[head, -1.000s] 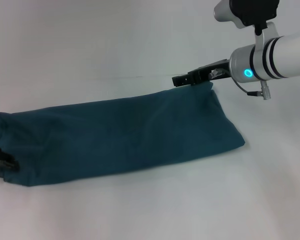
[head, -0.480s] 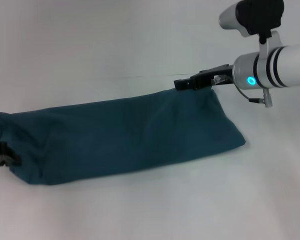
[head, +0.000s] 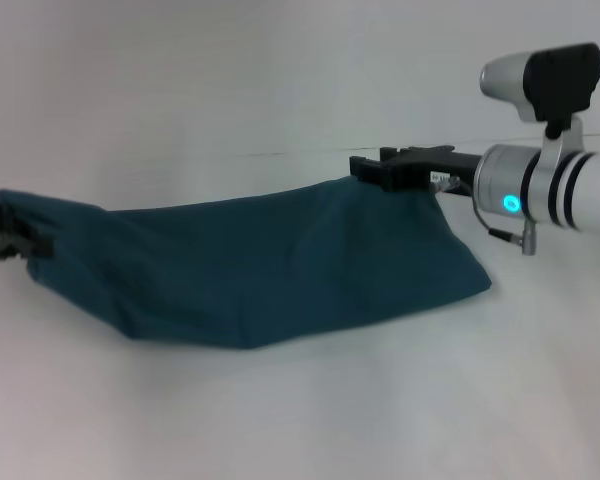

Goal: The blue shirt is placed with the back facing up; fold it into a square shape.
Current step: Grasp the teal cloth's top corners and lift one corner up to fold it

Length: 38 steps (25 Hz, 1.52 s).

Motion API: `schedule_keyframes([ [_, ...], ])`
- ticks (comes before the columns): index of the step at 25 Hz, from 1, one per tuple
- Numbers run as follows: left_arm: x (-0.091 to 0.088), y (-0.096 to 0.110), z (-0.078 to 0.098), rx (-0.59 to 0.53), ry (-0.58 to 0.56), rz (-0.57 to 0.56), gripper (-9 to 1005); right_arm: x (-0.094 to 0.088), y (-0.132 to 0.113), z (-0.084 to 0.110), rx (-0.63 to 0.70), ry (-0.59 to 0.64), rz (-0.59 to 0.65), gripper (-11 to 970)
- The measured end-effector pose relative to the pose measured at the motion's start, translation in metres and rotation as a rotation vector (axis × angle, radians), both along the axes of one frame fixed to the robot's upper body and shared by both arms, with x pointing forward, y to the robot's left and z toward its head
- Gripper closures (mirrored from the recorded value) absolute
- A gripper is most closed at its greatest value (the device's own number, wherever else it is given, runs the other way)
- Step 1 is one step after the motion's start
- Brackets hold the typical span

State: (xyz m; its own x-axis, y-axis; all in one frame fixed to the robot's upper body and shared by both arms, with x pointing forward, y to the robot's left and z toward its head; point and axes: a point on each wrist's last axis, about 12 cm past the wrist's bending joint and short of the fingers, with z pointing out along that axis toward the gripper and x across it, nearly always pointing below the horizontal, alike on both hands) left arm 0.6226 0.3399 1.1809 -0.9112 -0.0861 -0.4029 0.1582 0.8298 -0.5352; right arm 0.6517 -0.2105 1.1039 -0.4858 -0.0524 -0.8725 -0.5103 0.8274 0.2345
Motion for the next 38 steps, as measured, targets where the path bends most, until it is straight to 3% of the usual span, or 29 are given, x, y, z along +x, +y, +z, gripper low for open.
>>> schedule_keyframes([
  [11, 0.024, -0.02, 0.05, -0.064, -0.103, -0.087, 893, -0.007, 0.027, -0.029, -0.057, -0.132, 0.076, 733],
  [19, 0.026, -0.029, 0.072, -0.105, -0.133, -0.158, 891, -0.006, 0.059, -0.03, -0.148, -0.142, 0.195, 926],
  [29, 0.019, -0.026, 0.089, -0.094, -0.146, -0.21, 887, -0.025, 0.096, -0.033, -0.192, -0.111, 0.475, 960],
  [38, 0.016, -0.029, 0.095, -0.067, -0.146, -0.254, 884, -0.039, 0.111, -0.032, -0.183, -0.064, 0.626, 960],
])
